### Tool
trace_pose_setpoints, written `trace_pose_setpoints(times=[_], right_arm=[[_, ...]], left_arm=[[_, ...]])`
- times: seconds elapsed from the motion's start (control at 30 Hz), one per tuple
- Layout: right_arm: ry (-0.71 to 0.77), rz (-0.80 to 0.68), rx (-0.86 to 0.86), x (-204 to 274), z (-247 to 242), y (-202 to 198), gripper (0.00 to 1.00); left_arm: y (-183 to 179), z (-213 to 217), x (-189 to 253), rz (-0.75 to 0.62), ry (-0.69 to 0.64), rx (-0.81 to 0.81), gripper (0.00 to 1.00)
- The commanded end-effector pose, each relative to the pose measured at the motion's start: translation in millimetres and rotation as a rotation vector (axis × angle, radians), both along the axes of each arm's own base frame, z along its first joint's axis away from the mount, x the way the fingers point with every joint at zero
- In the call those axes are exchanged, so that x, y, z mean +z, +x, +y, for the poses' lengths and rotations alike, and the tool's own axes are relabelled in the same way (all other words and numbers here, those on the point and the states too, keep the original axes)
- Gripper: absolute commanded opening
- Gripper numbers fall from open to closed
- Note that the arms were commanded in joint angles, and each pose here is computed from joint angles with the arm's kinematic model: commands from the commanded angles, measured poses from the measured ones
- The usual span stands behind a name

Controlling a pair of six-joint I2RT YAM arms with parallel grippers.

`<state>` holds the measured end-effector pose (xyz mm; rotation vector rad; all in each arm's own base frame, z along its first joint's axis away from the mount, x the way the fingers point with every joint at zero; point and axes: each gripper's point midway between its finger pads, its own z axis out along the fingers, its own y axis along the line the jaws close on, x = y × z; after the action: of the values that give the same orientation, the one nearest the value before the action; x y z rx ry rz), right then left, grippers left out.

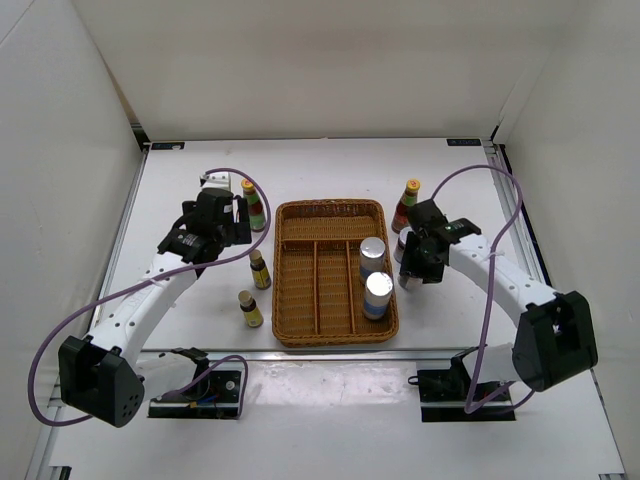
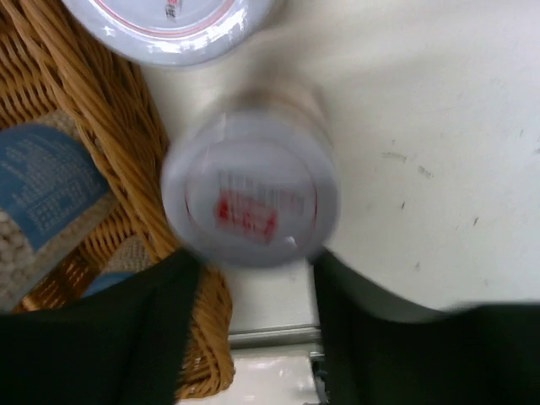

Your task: Organize the condiment bottles

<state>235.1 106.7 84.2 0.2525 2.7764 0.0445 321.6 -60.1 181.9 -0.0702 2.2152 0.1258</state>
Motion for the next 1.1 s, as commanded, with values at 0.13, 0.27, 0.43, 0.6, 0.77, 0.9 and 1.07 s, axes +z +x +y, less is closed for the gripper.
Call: trace_pose_setpoints(times=[0.13, 0.27, 0.43, 0.6, 0.77, 0.9, 1.07], right_arm=[[0.047, -0.087, -0.001, 44, 1, 5, 0.34], [0.065, -0.145, 0.016, 80, 1, 8, 0.24], [0.054, -0.177, 0.035, 96, 0, 12, 0.6], [0.038, -0.144, 0.025, 75, 2, 25, 0.94], [0.02, -0.084, 0.028, 47, -2, 33, 0.96], [0.005, -0.029, -0.001, 20, -12, 35, 0.96], [0.03, -0.005, -0.012, 3, -17, 30, 0.88]], left_arm=[[5, 0, 21, -0.066, -0.029, 0.01, 1.0], [5, 0, 21, -0.066, -0.029, 0.01, 1.0], [5, 0, 21, -0.066, -0.029, 0.01, 1.0], [6, -1, 19, -0.058, -0.025, 0.01, 1.0], [6, -1, 19, -0.058, -0.025, 0.01, 1.0], [6, 1, 19, -0.06, -0.02, 0.018, 1.0], [6, 1, 19, -0.06, -0.02, 0.018, 1.0]])
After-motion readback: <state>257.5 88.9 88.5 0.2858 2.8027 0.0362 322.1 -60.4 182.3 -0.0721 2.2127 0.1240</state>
